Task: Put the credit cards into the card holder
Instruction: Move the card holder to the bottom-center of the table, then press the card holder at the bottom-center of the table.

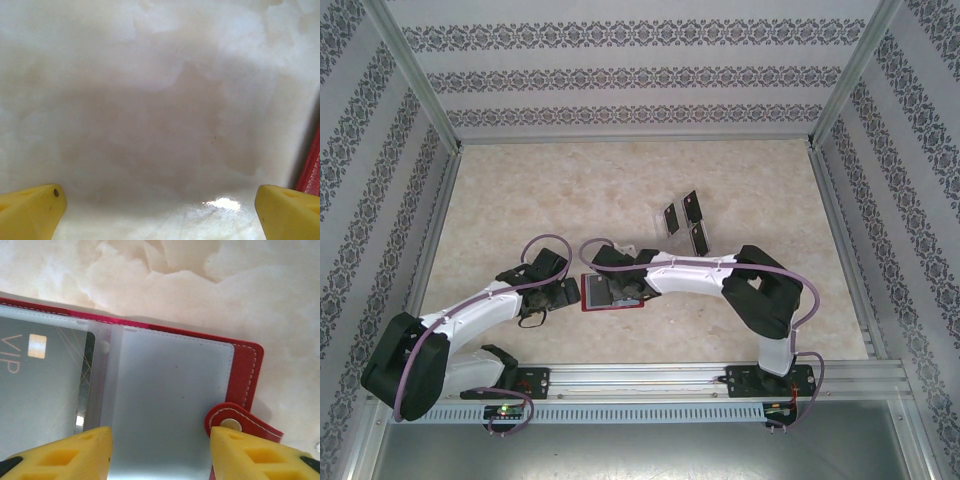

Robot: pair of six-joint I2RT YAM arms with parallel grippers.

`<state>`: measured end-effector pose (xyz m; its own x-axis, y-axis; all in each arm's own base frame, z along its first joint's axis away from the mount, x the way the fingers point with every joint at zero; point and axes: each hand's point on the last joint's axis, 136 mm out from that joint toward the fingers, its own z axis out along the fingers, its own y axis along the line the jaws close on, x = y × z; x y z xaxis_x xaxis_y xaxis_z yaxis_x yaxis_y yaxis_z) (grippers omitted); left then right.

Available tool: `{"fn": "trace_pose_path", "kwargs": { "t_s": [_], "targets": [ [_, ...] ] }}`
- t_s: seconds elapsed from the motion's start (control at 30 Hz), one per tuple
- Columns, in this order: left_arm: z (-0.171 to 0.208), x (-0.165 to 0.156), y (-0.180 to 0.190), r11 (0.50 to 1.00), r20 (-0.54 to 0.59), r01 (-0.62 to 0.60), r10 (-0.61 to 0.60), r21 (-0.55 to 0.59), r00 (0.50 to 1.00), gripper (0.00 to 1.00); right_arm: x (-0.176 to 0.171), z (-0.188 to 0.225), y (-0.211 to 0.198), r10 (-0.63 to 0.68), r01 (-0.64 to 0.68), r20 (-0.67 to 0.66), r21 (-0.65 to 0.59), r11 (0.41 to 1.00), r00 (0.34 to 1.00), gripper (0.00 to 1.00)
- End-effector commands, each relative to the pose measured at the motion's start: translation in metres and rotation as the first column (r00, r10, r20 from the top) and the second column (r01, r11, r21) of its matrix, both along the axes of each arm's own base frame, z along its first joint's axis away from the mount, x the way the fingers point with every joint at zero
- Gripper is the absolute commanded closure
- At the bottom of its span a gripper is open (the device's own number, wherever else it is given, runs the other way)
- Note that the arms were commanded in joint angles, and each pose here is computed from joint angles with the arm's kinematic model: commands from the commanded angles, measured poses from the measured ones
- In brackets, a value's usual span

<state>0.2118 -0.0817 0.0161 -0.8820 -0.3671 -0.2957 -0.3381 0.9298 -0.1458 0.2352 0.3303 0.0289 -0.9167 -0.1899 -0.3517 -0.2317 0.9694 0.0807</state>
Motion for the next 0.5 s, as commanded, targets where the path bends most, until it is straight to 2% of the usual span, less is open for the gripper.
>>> {"fn": "trace_pose_path", "kwargs": {
  "t_s": [0.0, 0.2, 0.47],
  "targets": [
    [-0.016, -0.012, 0.002, 1.0, -0.052, 0.015, -0.014, 0.016, 0.999, 0.0, 0.003, 0.008, -0.016, -0.039, 0.04, 0.025, -0.021, 0.999, 0.999, 0.45],
    [-0.013, -0.011, 0.0, 1.0, -0.042, 0.021, -0.02, 0.006, 0.999, 0.0, 0.004, 0.005, -0.026, -0.06, 0.06, 0.019, -0.028, 0.998, 0.998, 0.45],
    [0.005, 0.005, -0.016, 0.998, 0.014, 0.051, -0.05, -0.045, 0.999, 0.0, 0.002, 0.022, -0.02, -0.05, 0.049, 0.034, 0.025, 0.998, 0.998, 0.45]
  ]
}}
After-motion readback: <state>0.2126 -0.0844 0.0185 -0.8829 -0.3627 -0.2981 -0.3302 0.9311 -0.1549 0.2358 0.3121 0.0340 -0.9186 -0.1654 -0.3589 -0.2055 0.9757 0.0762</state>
